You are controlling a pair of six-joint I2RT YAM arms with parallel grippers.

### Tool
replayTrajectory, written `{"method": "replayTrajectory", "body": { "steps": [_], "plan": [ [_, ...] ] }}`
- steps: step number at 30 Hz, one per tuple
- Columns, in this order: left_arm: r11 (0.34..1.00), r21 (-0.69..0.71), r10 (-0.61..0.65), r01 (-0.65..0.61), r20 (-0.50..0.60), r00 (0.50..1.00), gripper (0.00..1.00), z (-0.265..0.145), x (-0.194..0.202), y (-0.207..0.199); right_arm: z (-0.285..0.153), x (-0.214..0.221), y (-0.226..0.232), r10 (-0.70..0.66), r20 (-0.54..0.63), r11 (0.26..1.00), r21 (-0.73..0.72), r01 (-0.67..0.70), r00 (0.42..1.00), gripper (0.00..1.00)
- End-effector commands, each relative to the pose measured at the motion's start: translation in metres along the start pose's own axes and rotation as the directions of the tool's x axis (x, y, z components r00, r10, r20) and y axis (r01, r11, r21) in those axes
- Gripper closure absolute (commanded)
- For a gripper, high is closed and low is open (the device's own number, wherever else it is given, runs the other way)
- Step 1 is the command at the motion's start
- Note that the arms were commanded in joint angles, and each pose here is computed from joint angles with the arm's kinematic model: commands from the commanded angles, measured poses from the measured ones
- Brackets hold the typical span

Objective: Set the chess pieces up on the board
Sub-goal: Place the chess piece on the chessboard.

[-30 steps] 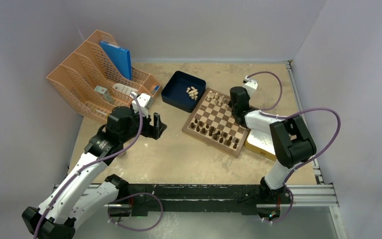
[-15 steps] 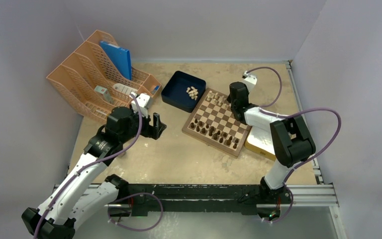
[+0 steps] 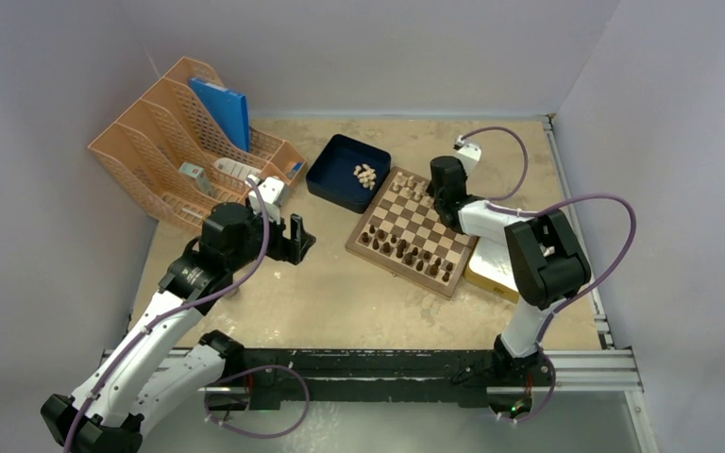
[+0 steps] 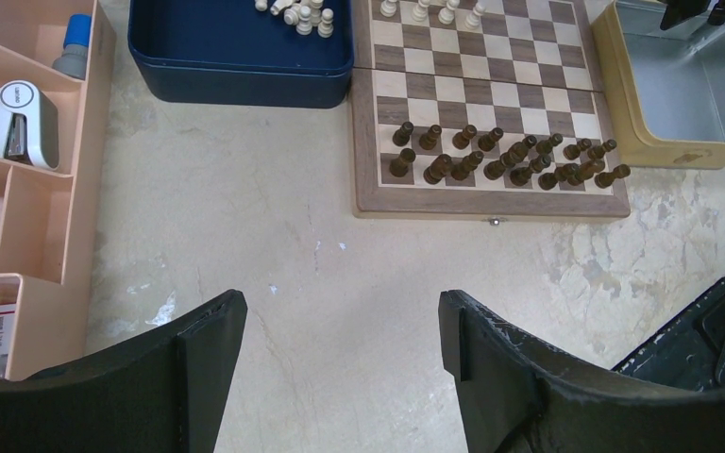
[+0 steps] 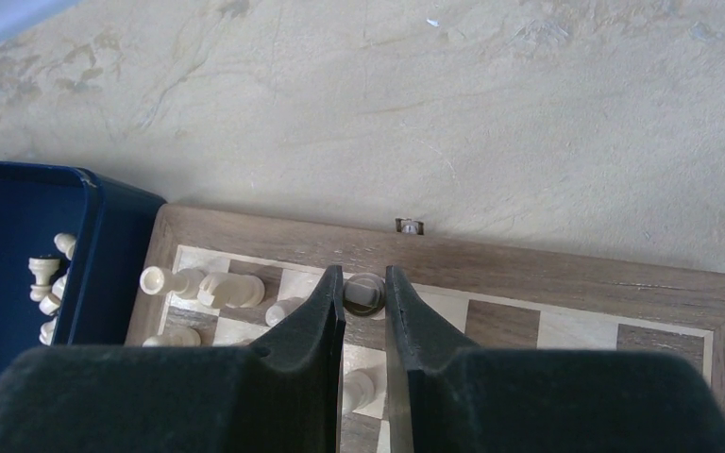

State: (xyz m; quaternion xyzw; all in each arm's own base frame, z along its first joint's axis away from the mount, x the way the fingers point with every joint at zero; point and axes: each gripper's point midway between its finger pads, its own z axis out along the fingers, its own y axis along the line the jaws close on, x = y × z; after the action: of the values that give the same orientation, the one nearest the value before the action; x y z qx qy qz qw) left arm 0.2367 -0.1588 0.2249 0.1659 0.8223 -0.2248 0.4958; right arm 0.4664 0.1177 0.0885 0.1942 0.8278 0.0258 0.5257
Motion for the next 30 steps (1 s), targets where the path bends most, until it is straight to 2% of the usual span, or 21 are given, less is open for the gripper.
{"method": "replayTrajectory", "body": {
  "steps": [1,11,30],
  "plan": [
    [1.000,0.000,0.014,-0.014,0.023,1.000,0.26,0.000,-0.005,0.001,-0.005,-0.029,0.020,0.030,0.065,0.999,-0.040,-0.028,0.997,0.85],
    [1.000,-0.004,0.015,-0.015,0.027,1.000,0.26,-0.001,-0.005,0.002,-0.005,-0.015,0.030,-0.004,0.027,0.999,-0.039,0.005,1.000,0.85],
    [1.000,-0.009,0.012,-0.011,0.026,1.000,0.26,-0.001,-0.005,0.003,-0.001,-0.014,0.020,-0.037,0.048,0.999,0.028,0.036,0.998,0.85]
  ]
}}
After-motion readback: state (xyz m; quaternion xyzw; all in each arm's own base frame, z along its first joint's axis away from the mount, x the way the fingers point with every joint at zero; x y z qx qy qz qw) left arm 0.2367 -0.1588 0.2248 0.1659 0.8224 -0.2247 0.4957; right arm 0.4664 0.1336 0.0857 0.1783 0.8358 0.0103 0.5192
